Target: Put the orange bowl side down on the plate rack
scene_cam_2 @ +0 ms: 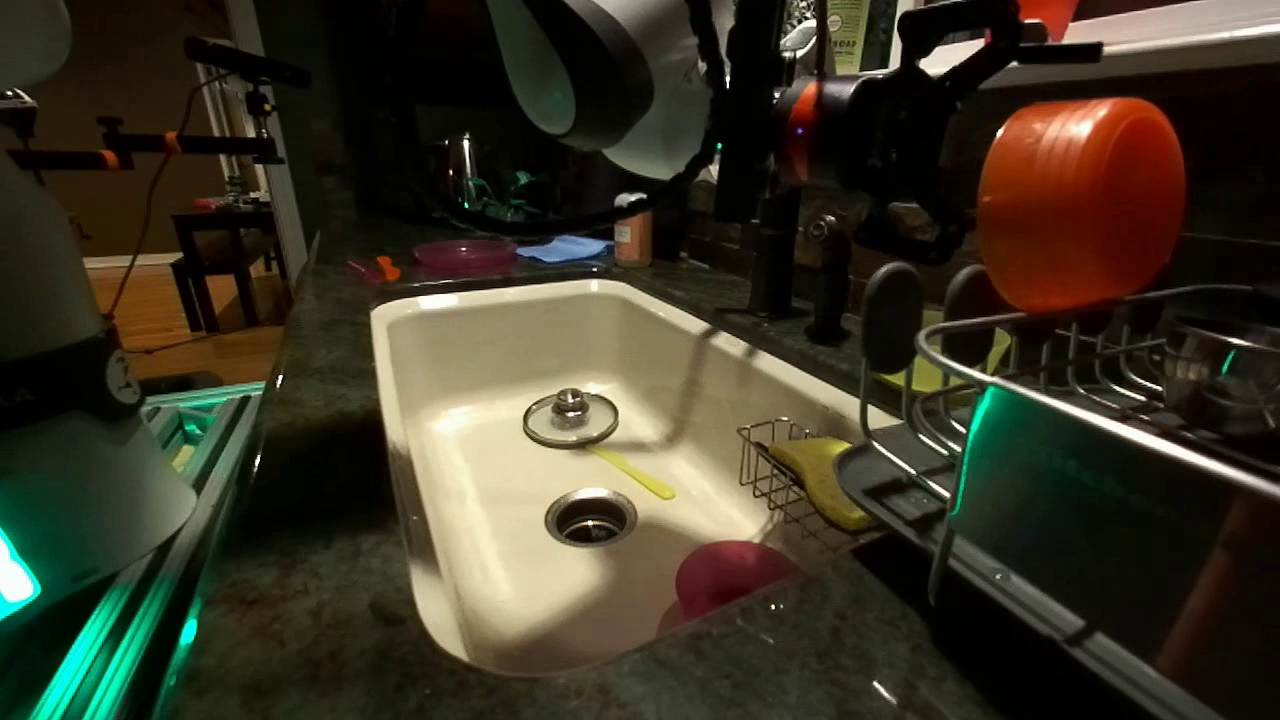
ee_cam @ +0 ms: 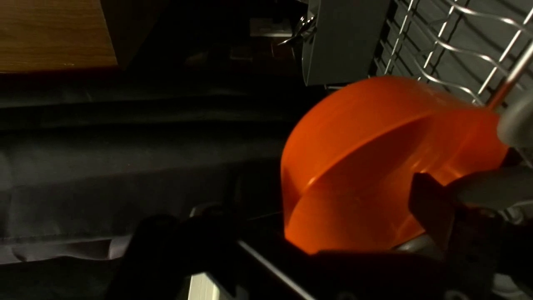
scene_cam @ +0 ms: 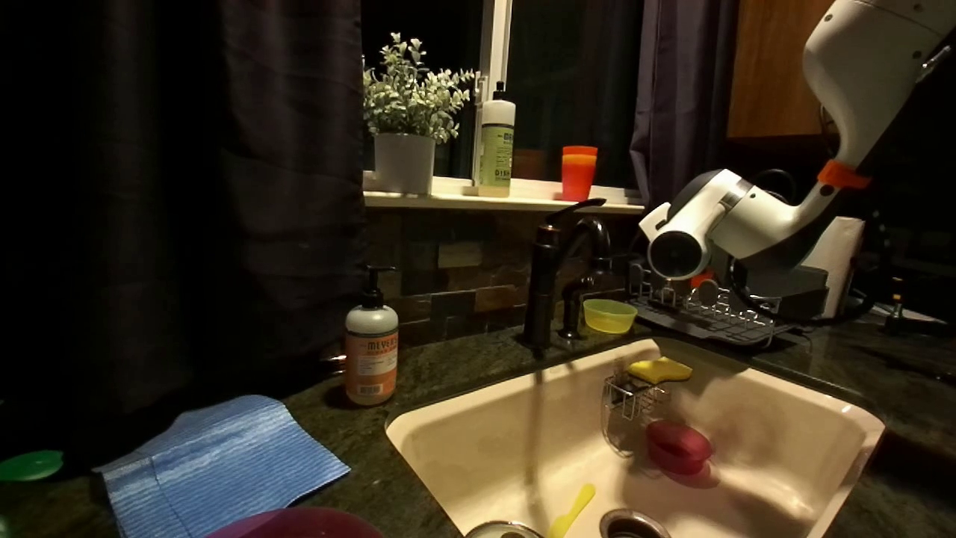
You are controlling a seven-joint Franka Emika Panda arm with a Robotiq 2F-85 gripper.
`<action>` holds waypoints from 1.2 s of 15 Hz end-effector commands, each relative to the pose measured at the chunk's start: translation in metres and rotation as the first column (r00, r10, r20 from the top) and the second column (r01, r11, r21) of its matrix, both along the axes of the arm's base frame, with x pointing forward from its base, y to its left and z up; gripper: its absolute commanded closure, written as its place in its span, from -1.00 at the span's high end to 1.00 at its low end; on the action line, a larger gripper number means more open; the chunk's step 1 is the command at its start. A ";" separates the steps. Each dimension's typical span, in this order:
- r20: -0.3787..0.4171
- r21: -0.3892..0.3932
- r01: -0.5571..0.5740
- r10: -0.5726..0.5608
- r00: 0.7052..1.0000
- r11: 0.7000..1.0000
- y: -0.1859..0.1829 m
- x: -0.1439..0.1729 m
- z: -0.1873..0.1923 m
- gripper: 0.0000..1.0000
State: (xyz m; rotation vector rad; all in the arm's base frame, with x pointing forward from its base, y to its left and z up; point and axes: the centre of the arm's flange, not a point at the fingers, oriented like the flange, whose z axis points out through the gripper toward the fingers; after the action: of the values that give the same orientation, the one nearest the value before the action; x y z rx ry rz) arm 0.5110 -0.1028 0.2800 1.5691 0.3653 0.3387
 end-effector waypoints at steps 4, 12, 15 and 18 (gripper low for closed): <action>0.070 0.077 0.065 -0.070 0.995 0.995 -0.002 -0.002 0.034 1.00; 0.137 0.240 0.184 -0.221 0.966 0.953 -0.007 0.003 0.072 1.00; 0.136 0.375 0.197 -0.264 0.955 0.906 -0.006 0.008 0.080 1.00; 0.128 0.497 0.195 -0.294 0.947 0.845 -0.006 0.013 0.085 1.00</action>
State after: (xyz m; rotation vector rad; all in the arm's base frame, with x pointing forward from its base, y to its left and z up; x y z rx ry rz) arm 0.5228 -0.1055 0.3572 1.9070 -0.0491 0.3960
